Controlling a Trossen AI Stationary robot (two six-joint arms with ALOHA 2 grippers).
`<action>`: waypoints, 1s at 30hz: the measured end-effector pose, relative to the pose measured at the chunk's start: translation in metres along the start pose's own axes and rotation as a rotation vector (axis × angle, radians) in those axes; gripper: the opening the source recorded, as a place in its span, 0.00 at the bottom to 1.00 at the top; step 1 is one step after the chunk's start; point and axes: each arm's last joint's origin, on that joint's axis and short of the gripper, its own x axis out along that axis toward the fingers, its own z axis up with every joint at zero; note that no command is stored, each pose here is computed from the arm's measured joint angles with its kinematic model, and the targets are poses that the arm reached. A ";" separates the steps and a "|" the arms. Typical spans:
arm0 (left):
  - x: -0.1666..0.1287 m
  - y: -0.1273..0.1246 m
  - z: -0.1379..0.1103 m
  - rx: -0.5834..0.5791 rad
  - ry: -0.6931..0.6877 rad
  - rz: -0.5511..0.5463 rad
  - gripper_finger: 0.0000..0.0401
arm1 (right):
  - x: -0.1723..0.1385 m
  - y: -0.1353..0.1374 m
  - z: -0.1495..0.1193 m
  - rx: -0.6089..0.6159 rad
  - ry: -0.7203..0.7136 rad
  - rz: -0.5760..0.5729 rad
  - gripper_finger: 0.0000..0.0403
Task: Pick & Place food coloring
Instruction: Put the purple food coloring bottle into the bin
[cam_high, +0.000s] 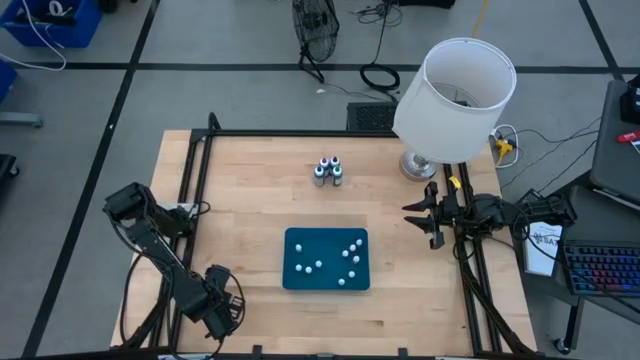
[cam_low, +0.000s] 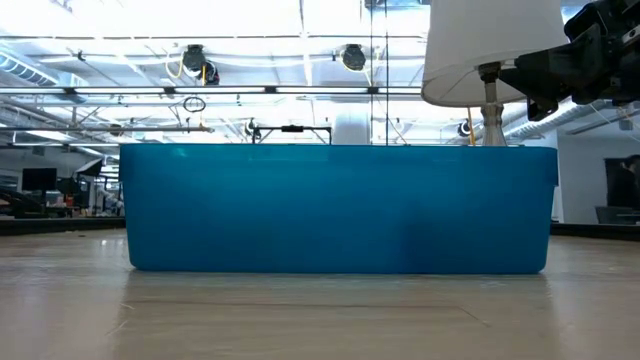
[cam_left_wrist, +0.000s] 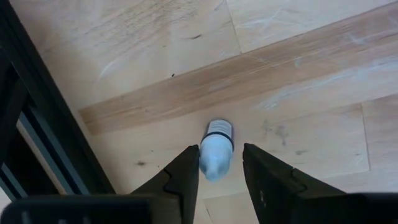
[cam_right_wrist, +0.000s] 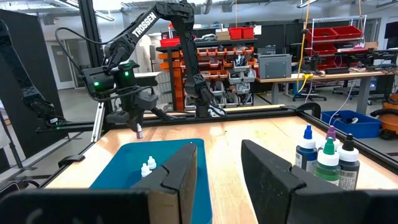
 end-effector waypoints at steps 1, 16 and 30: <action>0.000 0.000 0.000 0.000 0.000 0.000 0.30 | 0.000 0.000 0.000 0.000 0.000 0.000 0.28; -0.006 -0.009 0.016 0.202 -0.094 -0.031 0.13 | 0.000 0.000 0.000 0.000 0.000 0.000 0.28; -0.102 -0.075 0.097 0.692 -0.314 -0.249 0.13 | 0.000 0.000 0.000 0.000 0.000 0.000 0.28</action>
